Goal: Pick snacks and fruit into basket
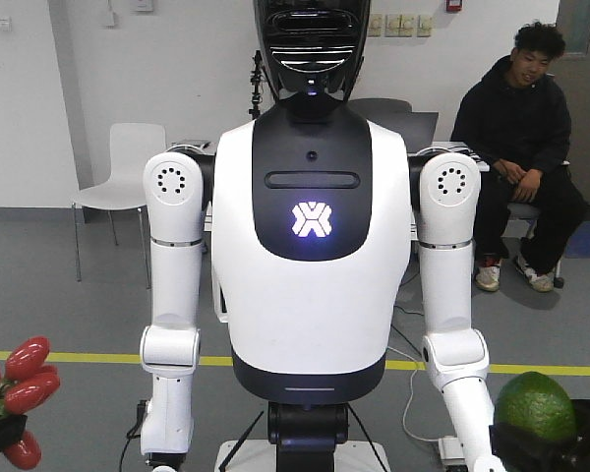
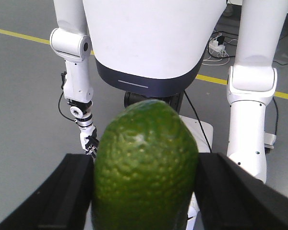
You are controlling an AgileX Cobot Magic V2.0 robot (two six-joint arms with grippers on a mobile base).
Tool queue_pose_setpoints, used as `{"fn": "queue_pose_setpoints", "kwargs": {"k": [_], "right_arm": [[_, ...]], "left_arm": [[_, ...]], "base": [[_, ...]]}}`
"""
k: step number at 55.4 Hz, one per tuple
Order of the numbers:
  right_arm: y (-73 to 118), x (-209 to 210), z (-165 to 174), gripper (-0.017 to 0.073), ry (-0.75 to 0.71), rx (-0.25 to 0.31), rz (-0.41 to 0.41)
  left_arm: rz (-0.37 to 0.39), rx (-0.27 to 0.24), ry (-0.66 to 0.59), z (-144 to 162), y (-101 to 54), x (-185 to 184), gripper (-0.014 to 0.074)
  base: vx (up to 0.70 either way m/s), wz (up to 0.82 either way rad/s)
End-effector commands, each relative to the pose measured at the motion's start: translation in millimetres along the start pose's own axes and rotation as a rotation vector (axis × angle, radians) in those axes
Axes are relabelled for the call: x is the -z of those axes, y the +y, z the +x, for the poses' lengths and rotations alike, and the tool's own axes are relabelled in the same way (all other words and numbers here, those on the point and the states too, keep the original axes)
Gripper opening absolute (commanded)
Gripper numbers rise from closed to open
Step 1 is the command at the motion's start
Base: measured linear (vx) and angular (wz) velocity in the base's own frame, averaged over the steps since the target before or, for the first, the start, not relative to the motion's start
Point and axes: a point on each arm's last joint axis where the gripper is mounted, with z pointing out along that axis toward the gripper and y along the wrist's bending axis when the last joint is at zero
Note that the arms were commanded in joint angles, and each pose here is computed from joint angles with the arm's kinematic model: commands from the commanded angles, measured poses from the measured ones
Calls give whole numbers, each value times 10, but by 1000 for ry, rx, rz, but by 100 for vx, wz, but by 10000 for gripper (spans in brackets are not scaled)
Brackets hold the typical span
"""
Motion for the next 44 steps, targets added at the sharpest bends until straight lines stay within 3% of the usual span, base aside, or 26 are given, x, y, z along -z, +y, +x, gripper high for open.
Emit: {"fn": "queue_pose_setpoints", "kwargs": {"k": [1, 44], "right_arm": [[1, 83, -192, -8, -137, 5, 3], [1, 83, -192, -8, -137, 5, 3]], "left_arm": [[-33, 19, -60, -114, 26, 41, -6], [-33, 19, -60, -114, 26, 41, -6]], "base": [[0, 0], [0, 0]]}}
